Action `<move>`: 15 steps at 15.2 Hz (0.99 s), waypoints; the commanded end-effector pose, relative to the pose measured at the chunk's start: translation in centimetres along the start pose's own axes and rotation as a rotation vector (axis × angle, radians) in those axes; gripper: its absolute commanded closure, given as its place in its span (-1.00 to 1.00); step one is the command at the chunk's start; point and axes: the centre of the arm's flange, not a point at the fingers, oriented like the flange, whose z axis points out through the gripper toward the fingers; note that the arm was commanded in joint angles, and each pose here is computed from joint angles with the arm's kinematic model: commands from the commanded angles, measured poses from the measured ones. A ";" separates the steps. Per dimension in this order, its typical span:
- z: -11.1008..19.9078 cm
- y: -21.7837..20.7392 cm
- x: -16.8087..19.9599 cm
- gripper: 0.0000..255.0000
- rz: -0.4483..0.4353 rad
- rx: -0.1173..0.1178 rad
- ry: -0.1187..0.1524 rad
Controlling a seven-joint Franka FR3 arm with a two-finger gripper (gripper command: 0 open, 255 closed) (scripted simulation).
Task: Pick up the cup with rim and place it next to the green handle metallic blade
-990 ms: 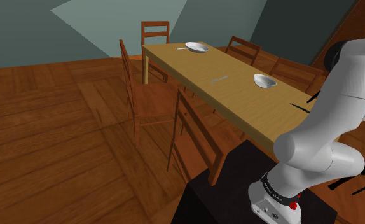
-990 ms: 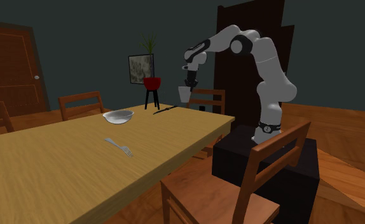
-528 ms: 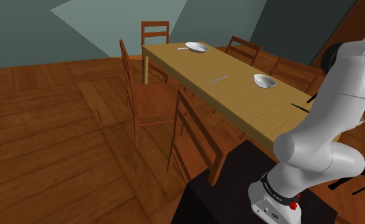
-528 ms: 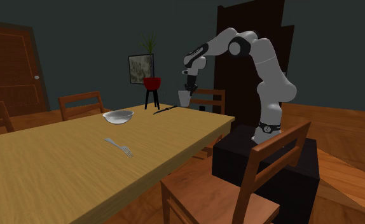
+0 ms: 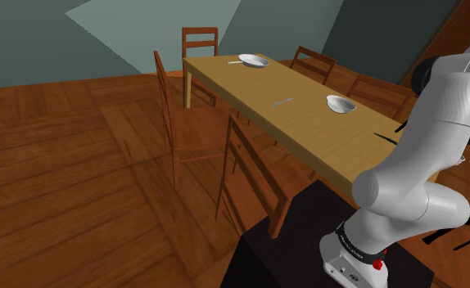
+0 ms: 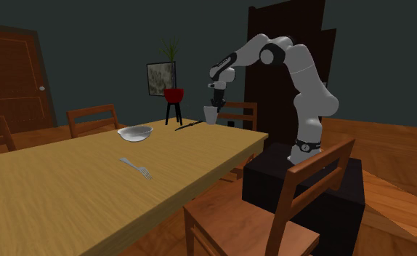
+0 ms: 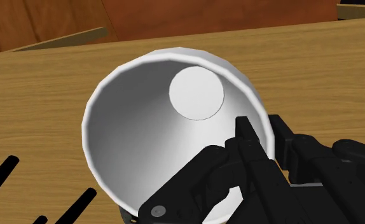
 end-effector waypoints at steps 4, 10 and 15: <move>0.0 0.0 0.0 -1.00 0.000 -0.001 0.000; -1.3 0.0 0.0 -1.00 0.000 -0.001 0.000; -5.0 0.0 0.0 -1.00 0.000 -0.001 0.000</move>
